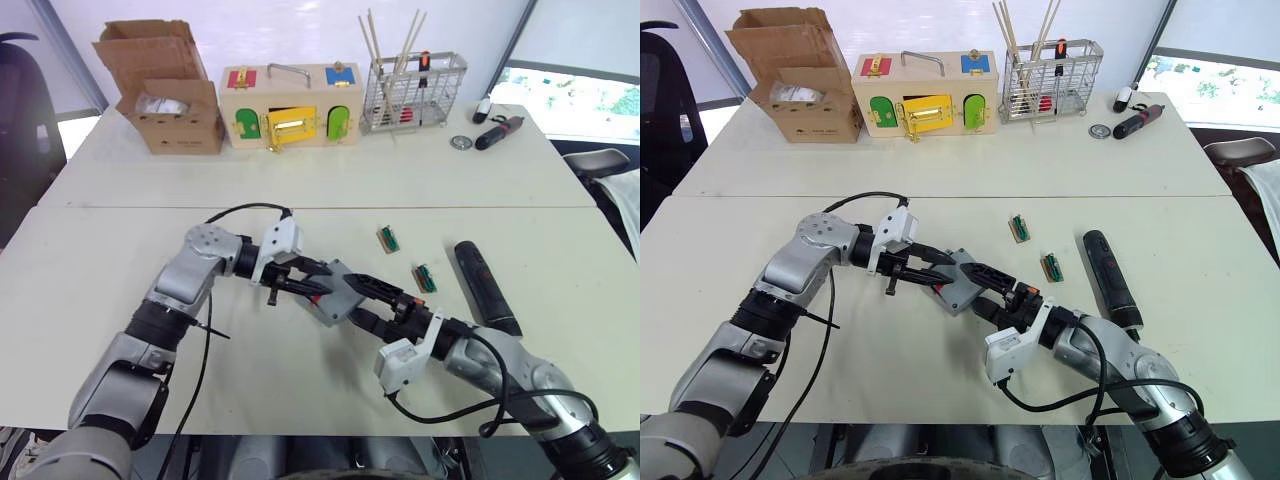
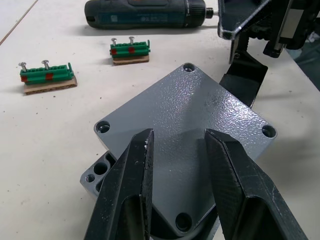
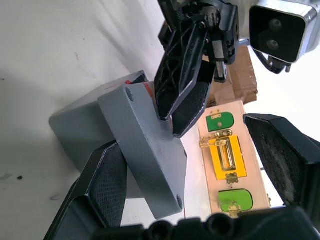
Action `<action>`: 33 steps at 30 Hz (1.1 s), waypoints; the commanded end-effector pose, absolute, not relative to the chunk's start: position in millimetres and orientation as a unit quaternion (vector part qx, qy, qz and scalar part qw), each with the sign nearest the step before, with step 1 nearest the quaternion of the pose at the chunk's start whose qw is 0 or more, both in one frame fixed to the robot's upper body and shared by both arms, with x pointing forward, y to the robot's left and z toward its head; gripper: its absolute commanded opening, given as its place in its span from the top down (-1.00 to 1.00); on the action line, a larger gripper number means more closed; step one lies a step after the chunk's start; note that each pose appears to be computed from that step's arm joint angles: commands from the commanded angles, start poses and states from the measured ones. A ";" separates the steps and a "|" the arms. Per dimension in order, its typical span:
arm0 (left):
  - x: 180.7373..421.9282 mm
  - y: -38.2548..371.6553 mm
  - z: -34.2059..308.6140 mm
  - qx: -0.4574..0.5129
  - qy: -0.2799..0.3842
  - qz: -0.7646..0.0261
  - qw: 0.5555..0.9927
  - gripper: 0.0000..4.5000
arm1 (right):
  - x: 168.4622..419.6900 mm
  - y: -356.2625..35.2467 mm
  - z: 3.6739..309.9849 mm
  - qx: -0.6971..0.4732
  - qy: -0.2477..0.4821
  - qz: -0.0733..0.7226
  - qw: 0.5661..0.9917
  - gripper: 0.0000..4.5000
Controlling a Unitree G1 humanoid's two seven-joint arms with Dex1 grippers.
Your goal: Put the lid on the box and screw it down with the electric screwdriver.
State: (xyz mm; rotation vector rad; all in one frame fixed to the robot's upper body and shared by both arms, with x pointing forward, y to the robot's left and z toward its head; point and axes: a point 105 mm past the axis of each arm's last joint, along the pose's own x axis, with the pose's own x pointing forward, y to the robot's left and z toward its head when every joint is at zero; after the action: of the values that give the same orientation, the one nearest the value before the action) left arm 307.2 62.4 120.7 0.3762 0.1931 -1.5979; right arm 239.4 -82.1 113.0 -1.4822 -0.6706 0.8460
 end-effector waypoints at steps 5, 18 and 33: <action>301.8 69.2 91.3 0.171 0.145 -0.704 0.674 0.30 | 239.7 -88.9 115.2 -0.644 -0.292 0.363 0.607 -0.87; 301.2 67.8 89.7 0.176 0.144 -0.706 0.671 0.30 | 232.5 -116.0 119.6 -0.652 -0.271 0.343 0.620 -0.87; 302.5 68.1 86.6 0.181 0.147 -0.706 0.669 0.30 | 223.0 -112.3 122.9 -0.532 -0.229 0.367 0.728 0.99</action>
State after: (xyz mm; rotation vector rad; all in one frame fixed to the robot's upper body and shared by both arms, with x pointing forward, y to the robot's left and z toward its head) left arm 305.8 59.7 115.2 0.3904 0.1924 -1.6052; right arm 226.0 -116.8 114.6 -1.2140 -0.4801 0.8084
